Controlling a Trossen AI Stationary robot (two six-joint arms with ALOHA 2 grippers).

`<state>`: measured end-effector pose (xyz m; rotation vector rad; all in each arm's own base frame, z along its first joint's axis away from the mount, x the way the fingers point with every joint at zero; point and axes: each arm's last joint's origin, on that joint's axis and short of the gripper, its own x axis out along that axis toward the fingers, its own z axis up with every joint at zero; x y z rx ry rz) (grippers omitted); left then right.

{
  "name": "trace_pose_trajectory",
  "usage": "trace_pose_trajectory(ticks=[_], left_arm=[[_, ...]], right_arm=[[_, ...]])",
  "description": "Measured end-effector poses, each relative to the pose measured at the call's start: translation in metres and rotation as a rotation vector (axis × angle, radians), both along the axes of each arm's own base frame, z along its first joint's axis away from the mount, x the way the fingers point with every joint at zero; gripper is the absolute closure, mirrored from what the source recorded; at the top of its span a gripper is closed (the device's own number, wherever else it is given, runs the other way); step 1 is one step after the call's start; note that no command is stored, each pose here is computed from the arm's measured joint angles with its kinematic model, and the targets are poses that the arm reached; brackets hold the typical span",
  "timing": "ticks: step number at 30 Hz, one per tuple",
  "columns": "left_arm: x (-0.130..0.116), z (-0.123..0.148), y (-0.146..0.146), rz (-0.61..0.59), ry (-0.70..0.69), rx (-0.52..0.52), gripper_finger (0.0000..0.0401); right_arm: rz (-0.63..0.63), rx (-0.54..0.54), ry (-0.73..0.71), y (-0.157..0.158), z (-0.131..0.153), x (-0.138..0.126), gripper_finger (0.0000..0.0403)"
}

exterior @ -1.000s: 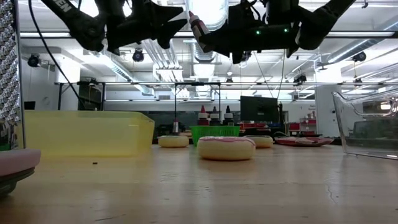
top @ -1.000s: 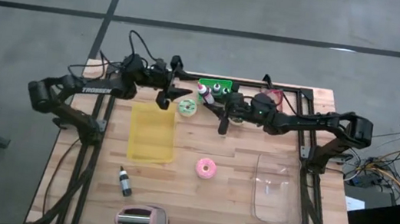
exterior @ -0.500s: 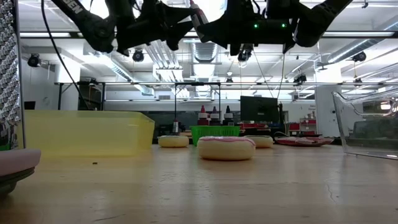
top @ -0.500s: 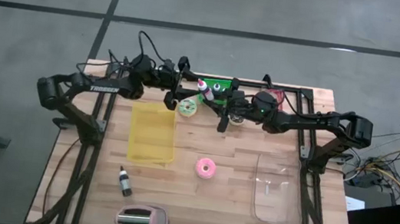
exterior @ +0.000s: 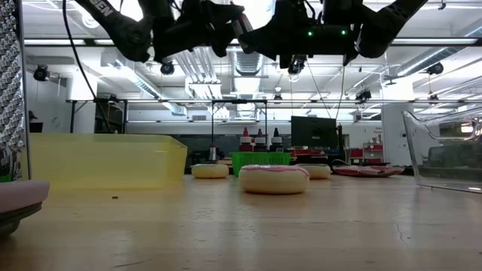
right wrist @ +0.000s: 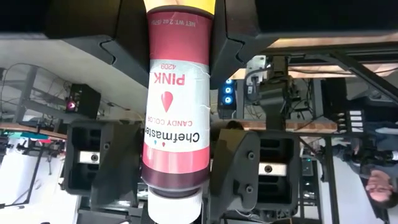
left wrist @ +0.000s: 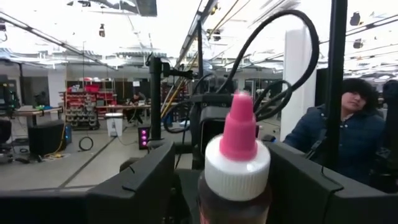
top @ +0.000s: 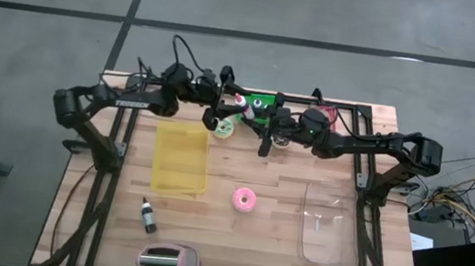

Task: Pick & Place Food Item
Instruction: Put the pink food coloring bottle into the green bin

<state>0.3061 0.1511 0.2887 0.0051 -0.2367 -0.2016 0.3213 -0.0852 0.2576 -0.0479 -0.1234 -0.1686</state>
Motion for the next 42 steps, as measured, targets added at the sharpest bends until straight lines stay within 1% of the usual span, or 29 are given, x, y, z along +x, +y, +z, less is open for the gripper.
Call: trace_pose_trajectory(ticks=[9,12,15,18,20,21,29,42], left_arm=[[-0.0004,0.0018,-0.0002,0.013,-0.025,0.036,0.0158],[-0.0004,0.0018,-0.0002,0.015,-0.028,0.046,0.017],[-0.0006,0.0017,-0.0005,0.01,-0.03,0.061,0.0202],[-0.0008,0.0022,-0.0011,0.001,-0.037,0.081,0.0252],[-0.0011,0.0024,-0.0015,-0.016,-0.031,0.074,0.0285],[-0.0012,0.0024,-0.0015,-0.018,-0.032,0.077,0.0288],[-0.001,0.0035,-0.0018,-0.024,-0.043,0.126,0.0288],[-0.001,0.0037,-0.002,-0.03,-0.044,0.131,0.0288]], right_arm=[[0.0,-0.008,-0.009,0.0002,0.0009,-0.0001,0.0292],[0.0,-0.008,-0.008,0.0002,0.0008,-0.0001,0.0292],[0.0,-0.008,-0.007,0.0002,0.0008,-0.0001,0.0292],[0.0,-0.006,-0.007,0.0002,0.0007,-0.0001,0.0292],[0.004,-0.017,-0.001,0.0002,0.0001,-0.0002,0.0293],[0.004,-0.018,-0.001,0.0002,0.0001,-0.0002,0.0294],[0.006,-0.017,-0.001,0.0003,0.0001,-0.0001,0.0296],[0.009,-0.012,0.002,0.0004,0.0,0.0001,0.0298]])
